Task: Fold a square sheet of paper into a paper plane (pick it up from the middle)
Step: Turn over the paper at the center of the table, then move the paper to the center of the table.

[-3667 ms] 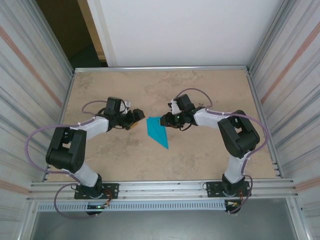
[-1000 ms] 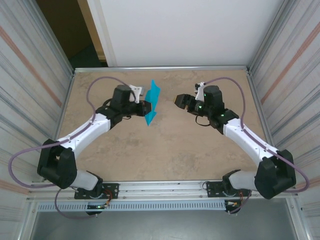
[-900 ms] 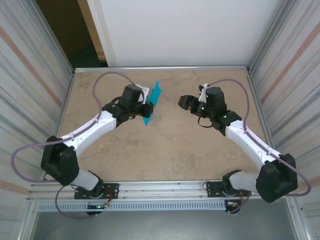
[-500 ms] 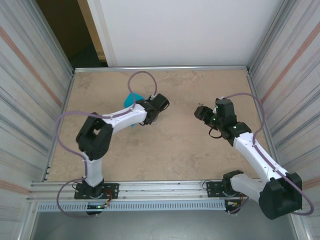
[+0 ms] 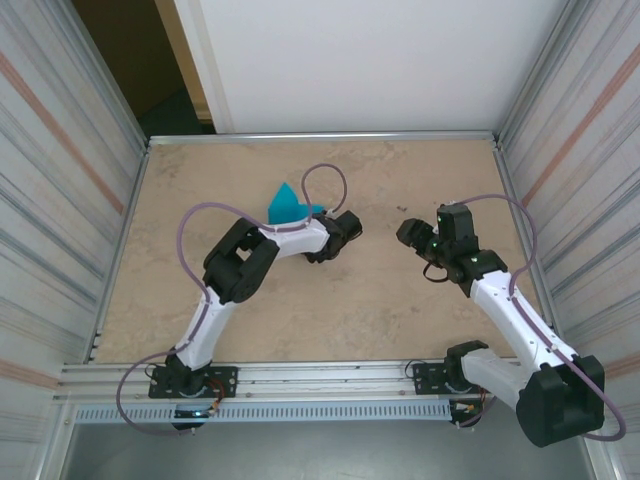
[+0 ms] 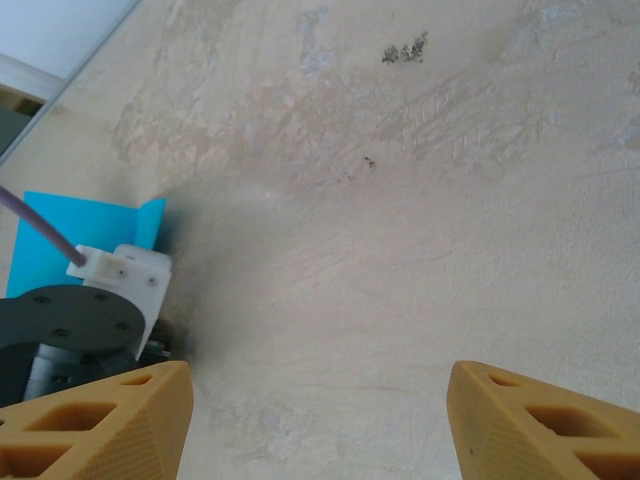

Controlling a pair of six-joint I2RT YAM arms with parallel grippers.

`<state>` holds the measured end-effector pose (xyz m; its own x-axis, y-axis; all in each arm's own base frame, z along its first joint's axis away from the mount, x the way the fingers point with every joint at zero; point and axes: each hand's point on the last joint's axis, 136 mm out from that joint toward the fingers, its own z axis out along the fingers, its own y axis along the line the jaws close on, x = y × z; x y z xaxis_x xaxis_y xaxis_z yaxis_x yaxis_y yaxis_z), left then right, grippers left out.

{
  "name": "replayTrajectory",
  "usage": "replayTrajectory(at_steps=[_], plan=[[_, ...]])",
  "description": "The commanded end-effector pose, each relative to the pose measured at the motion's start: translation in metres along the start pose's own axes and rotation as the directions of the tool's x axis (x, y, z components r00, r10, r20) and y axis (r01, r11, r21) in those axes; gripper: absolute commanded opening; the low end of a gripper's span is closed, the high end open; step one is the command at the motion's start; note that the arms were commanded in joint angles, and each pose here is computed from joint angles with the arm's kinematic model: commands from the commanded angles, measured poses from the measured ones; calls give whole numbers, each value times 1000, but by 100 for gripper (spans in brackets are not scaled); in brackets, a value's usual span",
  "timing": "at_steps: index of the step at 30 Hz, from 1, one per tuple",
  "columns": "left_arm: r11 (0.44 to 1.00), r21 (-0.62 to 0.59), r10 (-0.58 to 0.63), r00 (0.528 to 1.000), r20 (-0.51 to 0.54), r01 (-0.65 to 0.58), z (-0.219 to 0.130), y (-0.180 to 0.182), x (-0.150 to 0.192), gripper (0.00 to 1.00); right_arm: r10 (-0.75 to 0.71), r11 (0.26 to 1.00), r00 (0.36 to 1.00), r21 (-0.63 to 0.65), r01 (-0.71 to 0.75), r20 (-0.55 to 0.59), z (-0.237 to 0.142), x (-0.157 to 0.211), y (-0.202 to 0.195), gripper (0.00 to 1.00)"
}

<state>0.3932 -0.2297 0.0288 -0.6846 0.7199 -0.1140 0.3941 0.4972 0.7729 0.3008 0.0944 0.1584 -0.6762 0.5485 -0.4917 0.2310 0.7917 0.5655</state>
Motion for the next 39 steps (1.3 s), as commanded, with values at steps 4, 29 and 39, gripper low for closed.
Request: replayTrajectory(at_steps=[4,29,39], plan=[[994,104,-30,1000,4,29,-8,-16,-6,22,39,999,999,17,-39,-23,7,5,-7,67],[246,904,-575,803,-154,349,-166,-16,-18,53,46,997,997,-51,-49,-57,16,7,7,75],[102,806,-717,605,-346,583,-55,40,9,65,57,996,995,-64,-62,-80,24,13,8,84]])
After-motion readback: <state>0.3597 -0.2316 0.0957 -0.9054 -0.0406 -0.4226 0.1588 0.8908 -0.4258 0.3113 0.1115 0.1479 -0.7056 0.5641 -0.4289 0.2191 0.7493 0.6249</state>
